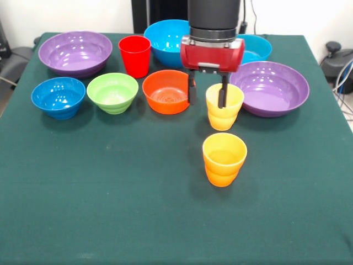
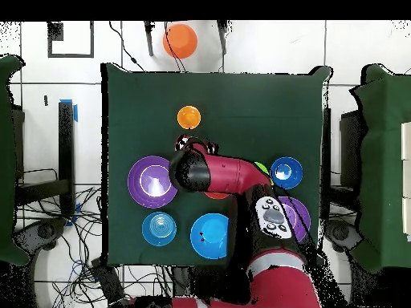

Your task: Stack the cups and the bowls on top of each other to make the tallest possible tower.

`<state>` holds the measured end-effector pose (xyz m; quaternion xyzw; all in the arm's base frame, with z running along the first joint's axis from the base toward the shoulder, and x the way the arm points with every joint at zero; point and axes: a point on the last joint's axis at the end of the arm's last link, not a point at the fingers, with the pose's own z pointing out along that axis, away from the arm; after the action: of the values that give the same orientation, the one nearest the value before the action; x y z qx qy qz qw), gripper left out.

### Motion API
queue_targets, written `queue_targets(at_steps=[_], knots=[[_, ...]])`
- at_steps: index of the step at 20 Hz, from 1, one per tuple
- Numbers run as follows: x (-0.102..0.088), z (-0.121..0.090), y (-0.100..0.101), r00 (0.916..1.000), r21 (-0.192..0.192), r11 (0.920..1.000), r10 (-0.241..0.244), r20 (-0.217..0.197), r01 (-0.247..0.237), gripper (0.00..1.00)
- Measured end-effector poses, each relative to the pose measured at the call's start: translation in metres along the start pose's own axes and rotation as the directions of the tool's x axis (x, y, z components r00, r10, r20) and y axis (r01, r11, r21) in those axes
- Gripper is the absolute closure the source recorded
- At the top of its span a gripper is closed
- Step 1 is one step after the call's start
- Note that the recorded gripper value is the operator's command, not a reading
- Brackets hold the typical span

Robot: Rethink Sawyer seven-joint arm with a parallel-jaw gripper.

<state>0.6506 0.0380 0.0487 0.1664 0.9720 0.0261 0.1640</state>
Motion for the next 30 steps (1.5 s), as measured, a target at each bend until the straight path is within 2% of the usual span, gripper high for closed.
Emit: queue_targets(at_steps=[5,6,11,18,30], knots=[[-0.010,-0.004,0.026,0.9991,-0.003,0.9991,-0.041,0.001,0.041,0.00],[-0.013,-0.007,0.039,0.9982,-0.008,0.9982,-0.059,0.004,0.059,0.00],[-0.021,-0.016,0.060,0.9961,-0.016,0.9961,-0.087,0.015,0.087,0.00],[-0.035,-0.029,0.066,0.9948,-0.019,0.9954,-0.093,0.043,0.094,0.00],[-0.049,-0.039,0.055,0.9946,-0.015,0.9967,-0.079,0.067,0.080,0.00]])
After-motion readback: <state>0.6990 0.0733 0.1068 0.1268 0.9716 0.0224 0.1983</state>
